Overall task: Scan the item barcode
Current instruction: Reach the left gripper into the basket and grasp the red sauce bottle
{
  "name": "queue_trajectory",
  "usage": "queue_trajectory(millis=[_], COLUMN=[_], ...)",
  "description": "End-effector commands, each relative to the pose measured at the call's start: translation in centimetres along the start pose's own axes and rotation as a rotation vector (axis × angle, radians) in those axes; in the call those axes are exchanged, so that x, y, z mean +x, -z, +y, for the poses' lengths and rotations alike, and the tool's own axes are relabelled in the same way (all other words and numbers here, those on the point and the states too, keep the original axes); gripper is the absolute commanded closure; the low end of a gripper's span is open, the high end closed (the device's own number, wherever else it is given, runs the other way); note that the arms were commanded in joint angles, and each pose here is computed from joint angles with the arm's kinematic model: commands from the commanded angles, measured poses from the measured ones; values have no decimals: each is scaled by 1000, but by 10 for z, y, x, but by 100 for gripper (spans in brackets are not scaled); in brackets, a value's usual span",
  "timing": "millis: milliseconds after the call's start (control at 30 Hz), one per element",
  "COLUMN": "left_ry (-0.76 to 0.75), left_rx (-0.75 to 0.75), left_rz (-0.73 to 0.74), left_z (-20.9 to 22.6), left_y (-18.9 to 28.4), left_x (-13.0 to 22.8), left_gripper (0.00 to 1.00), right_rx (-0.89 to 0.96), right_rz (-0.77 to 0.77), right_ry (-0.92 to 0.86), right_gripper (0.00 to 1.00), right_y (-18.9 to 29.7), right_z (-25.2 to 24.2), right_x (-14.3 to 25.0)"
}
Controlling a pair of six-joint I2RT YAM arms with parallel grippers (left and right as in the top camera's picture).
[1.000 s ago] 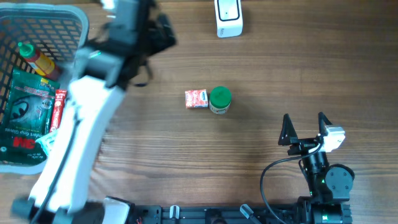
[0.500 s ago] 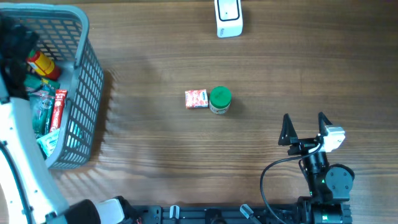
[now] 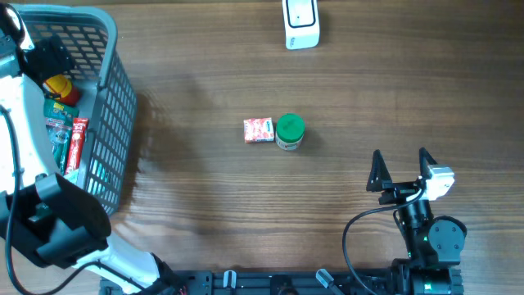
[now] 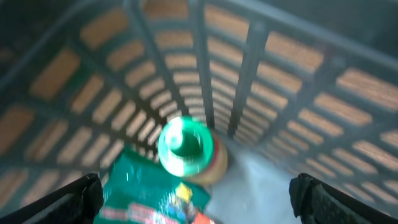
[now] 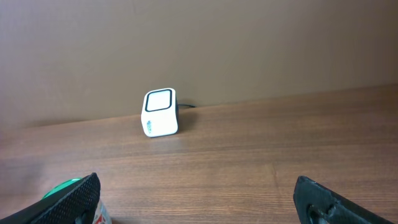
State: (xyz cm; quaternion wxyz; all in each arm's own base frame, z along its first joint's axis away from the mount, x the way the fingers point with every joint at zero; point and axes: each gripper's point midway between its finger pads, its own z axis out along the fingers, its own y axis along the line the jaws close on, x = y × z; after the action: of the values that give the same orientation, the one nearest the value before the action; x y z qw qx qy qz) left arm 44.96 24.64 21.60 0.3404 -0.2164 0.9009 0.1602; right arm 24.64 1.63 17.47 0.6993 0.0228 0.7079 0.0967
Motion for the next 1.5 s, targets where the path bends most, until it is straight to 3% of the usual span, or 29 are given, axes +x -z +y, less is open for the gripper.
queue_trajectory(millis=[0, 267, 633, 700, 767, 933, 1133, 1467], left_ry=[-138, -148, -70, -70, -62, -42, -7, 57], left_rx=[31, 36, 223, 225, 225, 225, 222, 209], left_rz=[-26, 45, 22, 34, 45, 60, 45, -98], left_z=[-1, 4, -13, -14, -14, -14, -11, 3], left_y=[-14, -60, -94, -98, -101, -100, -85, 17], left_x=[-5, 19, 26, 30, 33, 36, 27, -22], left_gripper=[0, 0, 1, 12, 38, 55, 55, 55], right_rx=[1, 1, 1, 1, 1, 1, 1, 1], right_rz=[-11, -11, -11, -11, -11, -11, -11, -11], right_ry=[11, 11, 11, 11, 11, 11, 11, 11], right_gripper=[0, 0, 1, 0, 0, 0, 0, 0], right_y=[0, 0, 0, 0, 0, 0, 0, 0], right_z=[0, 0, 0, 0, 0, 0, 0, 0], right_x=[-2, -2, -2, -2, -2, -2, -2, -2])
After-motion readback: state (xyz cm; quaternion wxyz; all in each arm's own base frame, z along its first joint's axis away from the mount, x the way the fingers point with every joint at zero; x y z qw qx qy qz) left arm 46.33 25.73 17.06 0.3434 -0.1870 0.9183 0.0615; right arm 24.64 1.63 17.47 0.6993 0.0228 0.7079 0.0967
